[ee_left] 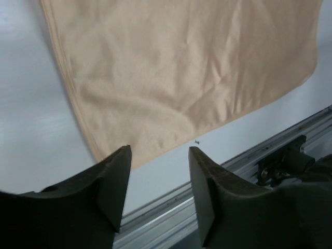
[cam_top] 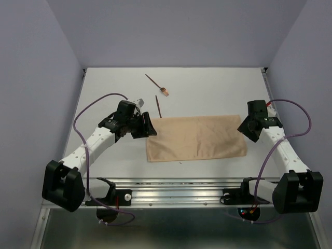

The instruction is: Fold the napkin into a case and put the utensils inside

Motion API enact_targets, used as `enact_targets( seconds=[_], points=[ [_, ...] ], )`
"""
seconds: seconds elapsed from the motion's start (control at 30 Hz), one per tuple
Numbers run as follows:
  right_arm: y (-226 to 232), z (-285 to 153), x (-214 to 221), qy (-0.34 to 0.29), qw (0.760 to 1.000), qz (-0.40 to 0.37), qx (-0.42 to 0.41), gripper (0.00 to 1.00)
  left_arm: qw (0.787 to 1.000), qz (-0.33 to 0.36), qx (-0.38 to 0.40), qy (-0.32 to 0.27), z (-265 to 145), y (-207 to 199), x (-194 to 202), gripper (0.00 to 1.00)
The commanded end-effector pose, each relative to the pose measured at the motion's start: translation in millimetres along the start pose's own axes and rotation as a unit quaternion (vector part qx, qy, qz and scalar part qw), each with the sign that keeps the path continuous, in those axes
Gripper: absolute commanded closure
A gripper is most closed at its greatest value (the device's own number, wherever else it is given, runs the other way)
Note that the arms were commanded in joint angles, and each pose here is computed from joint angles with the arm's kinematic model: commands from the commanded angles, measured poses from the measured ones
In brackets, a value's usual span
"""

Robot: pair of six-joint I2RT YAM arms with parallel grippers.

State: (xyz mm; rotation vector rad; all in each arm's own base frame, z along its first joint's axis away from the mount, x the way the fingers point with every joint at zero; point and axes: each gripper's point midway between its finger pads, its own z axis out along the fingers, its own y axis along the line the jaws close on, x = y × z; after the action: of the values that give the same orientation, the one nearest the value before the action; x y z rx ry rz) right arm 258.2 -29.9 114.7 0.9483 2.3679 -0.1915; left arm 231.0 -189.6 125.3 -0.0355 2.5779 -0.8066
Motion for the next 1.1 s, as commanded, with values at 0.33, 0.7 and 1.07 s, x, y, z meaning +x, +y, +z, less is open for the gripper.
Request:
enact_targets(
  seconds=[0.33, 0.7, 1.07],
  points=[
    [39, 46, -10, 0.008, 0.999, -0.013, -0.030, 0.83, 0.999, -0.001, -0.012, -0.045, 84, -8, -83, 0.83],
    [56, 106, 14, 0.068, 0.996, -0.047, -0.011, 0.85, 0.994, -0.035, -0.108, 0.001, 135, 43, -73, 0.83],
    [48, 82, 83, 0.139, 0.988, -0.015, -0.065, 0.85, 0.984, -0.057, -0.166, 0.043, 106, 86, -22, 0.83]
  ],
)
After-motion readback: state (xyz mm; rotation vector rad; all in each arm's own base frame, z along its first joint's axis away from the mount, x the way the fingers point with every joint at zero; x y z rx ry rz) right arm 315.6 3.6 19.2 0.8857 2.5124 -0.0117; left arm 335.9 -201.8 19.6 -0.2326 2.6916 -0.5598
